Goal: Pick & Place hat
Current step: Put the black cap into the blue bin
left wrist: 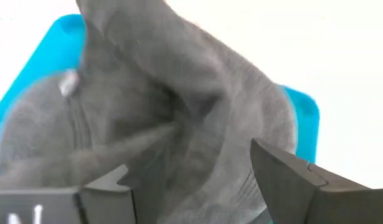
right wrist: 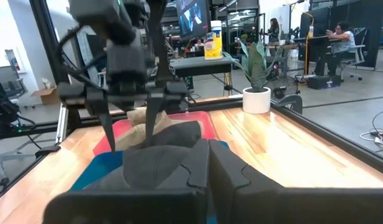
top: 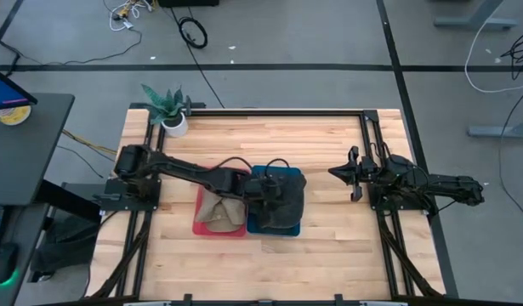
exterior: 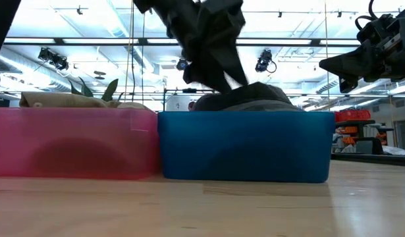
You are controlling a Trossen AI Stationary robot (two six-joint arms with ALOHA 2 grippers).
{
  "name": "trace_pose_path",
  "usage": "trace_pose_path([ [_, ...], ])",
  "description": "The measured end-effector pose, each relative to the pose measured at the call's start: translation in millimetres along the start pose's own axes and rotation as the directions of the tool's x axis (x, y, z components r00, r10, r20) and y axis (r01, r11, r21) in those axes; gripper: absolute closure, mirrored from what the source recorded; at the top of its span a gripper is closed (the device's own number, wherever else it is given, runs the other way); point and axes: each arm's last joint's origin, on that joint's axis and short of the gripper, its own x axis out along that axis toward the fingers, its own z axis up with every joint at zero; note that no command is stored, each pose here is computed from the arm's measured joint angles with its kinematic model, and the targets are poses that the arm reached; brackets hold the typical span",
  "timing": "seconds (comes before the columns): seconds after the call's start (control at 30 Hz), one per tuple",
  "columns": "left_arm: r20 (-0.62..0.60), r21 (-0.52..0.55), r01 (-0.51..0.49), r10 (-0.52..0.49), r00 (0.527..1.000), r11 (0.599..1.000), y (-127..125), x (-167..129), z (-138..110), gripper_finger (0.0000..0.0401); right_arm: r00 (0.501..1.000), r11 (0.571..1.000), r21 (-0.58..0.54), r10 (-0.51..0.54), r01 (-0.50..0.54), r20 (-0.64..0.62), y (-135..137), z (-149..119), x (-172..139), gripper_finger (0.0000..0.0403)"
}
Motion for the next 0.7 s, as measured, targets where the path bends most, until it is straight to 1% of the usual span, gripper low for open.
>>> trace_pose_path([
  [0.1, 0.022, 0.002, -0.004, 0.004, 1.000, 1.000, -1.3, -8.4, 3.0, 0.0162, 1.000, 1.000, 0.000, 0.000, 0.000, 0.000, 0.0, 0.0, 0.0, 0.0394],
  [0.23, 0.034, 0.016, 0.000, -0.001, 0.999, 1.000, -0.9, -22.1, 6.5, 0.0163, 1.000, 1.000, 0.000, 0.000, 0.000, -0.001, 0.0, 0.0, 0.0, 0.0394],
  [0.33, 0.063, 0.083, 0.008, -0.013, 0.998, 0.997, -2.4, -35.2, 10.9, 0.0168, 1.000, 1.000, 0.000, 0.000, 0.000, -0.001, 0.0, -0.1, 0.0, 0.0394],
  [0.37, 0.054, 0.114, 0.005, -0.011, 0.998, 0.994, -2.9, -39.1, 9.9, 0.0170, 1.000, 1.000, 0.000, 0.000, 0.000, -0.001, 0.0, -0.1, 0.0, 0.0394],
  [0.47, 0.097, 0.206, 0.005, -0.025, 0.995, 0.979, -5.4, -54.9, 14.2, 0.0175, 1.000, 1.000, 0.000, 0.000, 0.000, -0.003, 0.0, -0.3, 0.0, 0.0394],
  [0.5, 0.119, 0.221, 0.005, -0.032, 0.992, 0.975, -6.3, -61.7, 16.5, 0.0176, 1.000, 1.000, 0.000, 0.000, 0.000, -0.002, 0.0, -0.2, 0.0, 0.0394],
  [0.57, 0.135, 0.222, 0.002, -0.032, 0.990, 0.975, -8.8, -69.8, 17.0, 0.0176, 1.000, 1.000, 0.000, 0.000, 0.000, -0.002, 0.0, -0.2, 0.0, 0.0394],
  [0.67, 0.162, 0.161, 0.007, -0.034, 0.986, 0.987, -13.9, -76.1, 17.1, 0.0176, 1.000, 1.000, 0.000, 0.000, 0.000, -0.002, 0.0, -0.2, 0.0, 0.0394],
  [0.7, 0.169, 0.158, 0.014, -0.041, 0.985, 0.987, -16.3, -77.1, 17.1, 0.0176, 1.000, 1.000, 0.000, 0.000, 0.000, -0.002, 0.0, -0.2, 0.0, 0.0394],
])
